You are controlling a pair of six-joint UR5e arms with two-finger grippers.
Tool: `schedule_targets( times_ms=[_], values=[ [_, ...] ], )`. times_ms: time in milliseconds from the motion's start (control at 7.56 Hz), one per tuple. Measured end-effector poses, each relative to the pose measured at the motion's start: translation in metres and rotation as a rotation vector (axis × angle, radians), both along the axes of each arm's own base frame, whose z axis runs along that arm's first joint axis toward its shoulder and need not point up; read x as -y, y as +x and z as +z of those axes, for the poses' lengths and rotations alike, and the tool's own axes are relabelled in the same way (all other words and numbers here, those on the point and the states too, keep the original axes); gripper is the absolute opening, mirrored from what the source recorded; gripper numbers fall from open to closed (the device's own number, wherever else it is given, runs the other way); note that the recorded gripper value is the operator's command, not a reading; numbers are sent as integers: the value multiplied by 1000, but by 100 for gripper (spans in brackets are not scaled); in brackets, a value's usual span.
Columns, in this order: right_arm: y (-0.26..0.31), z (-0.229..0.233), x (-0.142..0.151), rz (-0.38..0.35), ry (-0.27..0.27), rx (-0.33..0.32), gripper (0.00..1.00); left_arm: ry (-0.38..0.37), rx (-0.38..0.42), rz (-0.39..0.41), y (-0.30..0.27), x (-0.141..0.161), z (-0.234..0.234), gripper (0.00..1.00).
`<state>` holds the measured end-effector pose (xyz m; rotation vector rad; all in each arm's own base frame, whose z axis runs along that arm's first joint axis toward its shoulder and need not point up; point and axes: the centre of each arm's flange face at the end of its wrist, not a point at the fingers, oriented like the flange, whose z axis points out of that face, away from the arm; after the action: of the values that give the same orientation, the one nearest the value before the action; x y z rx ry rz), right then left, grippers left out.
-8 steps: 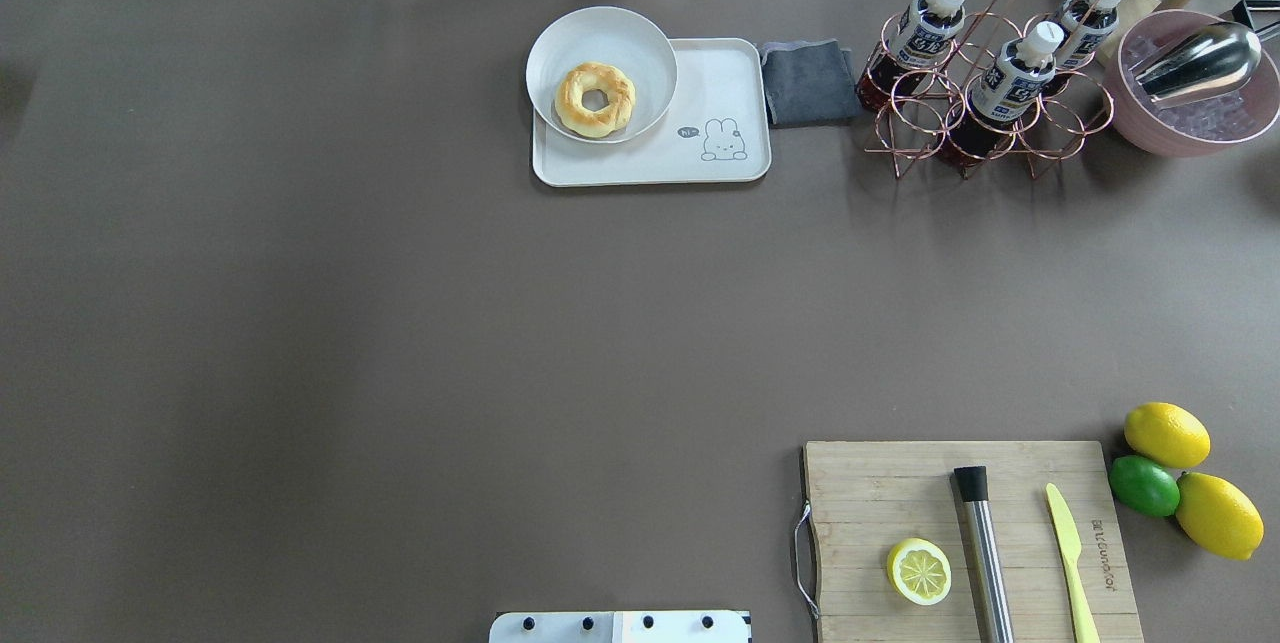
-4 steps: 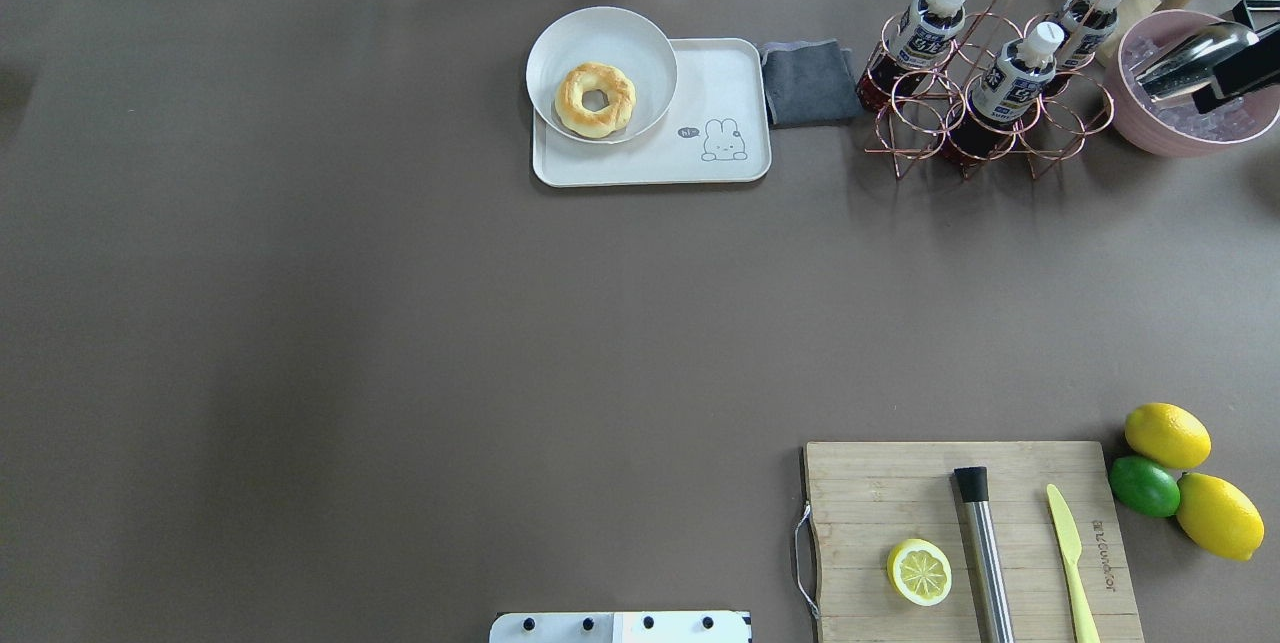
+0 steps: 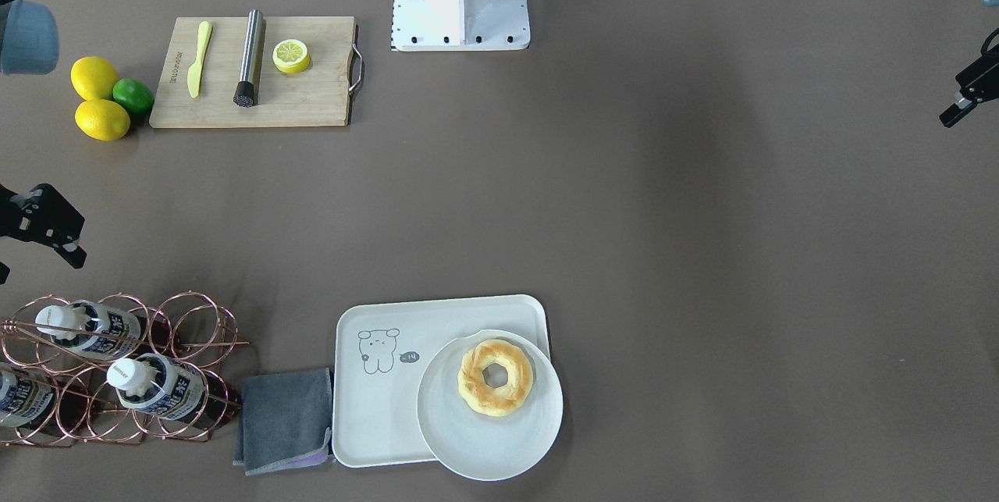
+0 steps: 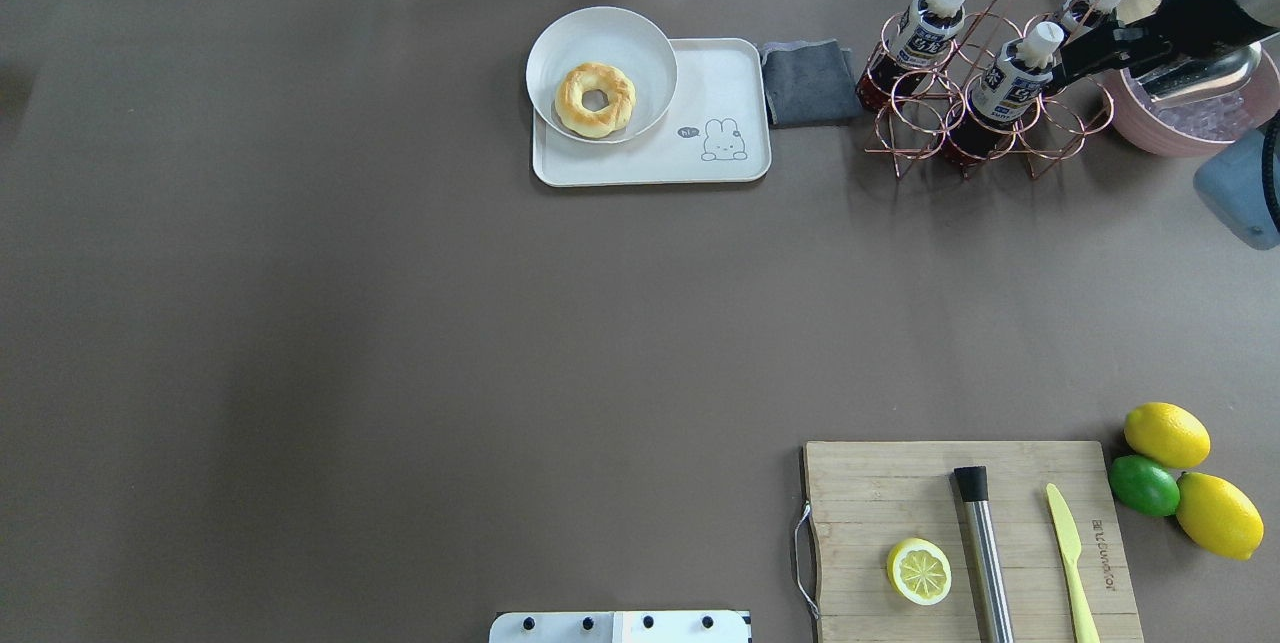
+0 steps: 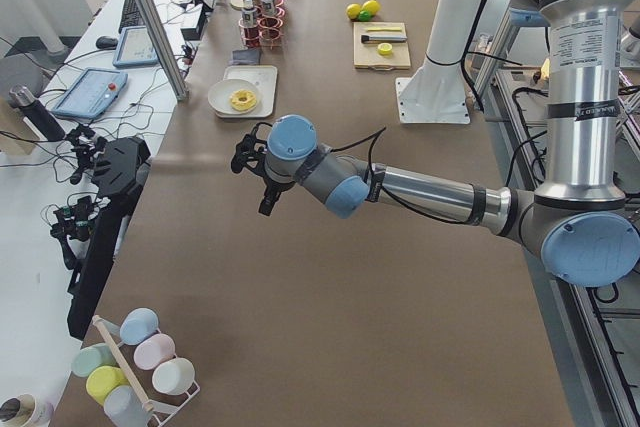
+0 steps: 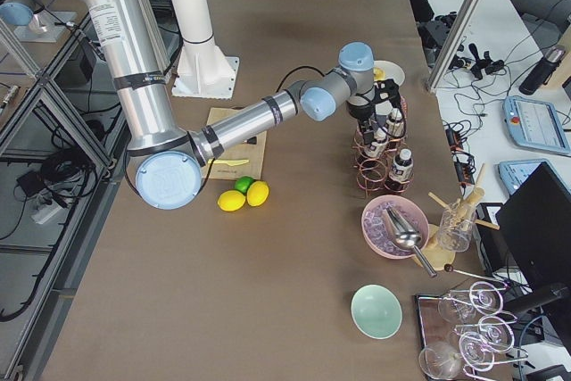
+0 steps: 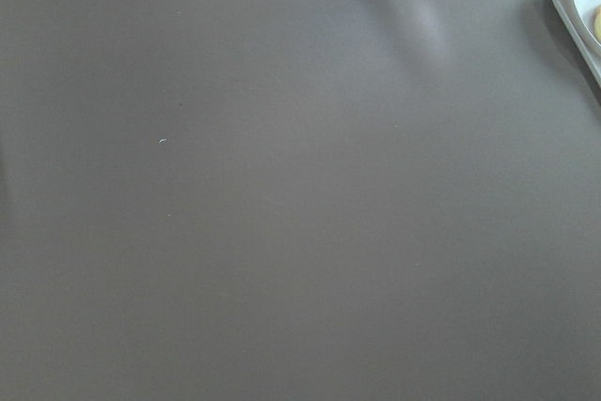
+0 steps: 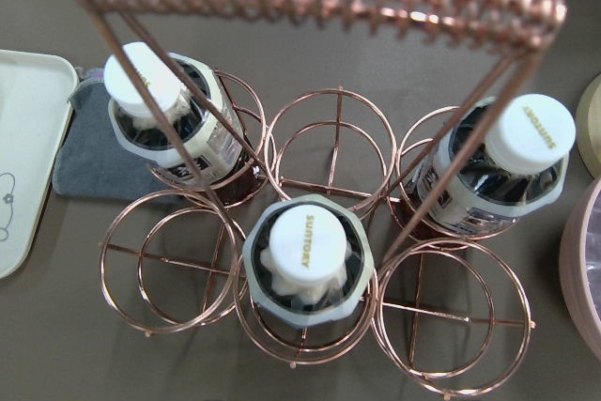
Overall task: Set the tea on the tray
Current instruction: 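Reach the right gripper down to a tea bottle in the copper rack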
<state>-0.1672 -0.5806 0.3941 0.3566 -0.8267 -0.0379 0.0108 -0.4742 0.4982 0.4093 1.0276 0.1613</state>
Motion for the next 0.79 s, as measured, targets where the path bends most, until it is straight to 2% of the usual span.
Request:
schedule_targets(
  times_ms=[529, 794],
  values=[
    [-22, -7, 10, 45, 27, -36, 71, 2, 0, 6, 3, 0, 0, 99],
    [-30, -4, 26, 53, 42, -40, 67, 0, 0, 9, 4, 0, 1, 99]
  ],
)
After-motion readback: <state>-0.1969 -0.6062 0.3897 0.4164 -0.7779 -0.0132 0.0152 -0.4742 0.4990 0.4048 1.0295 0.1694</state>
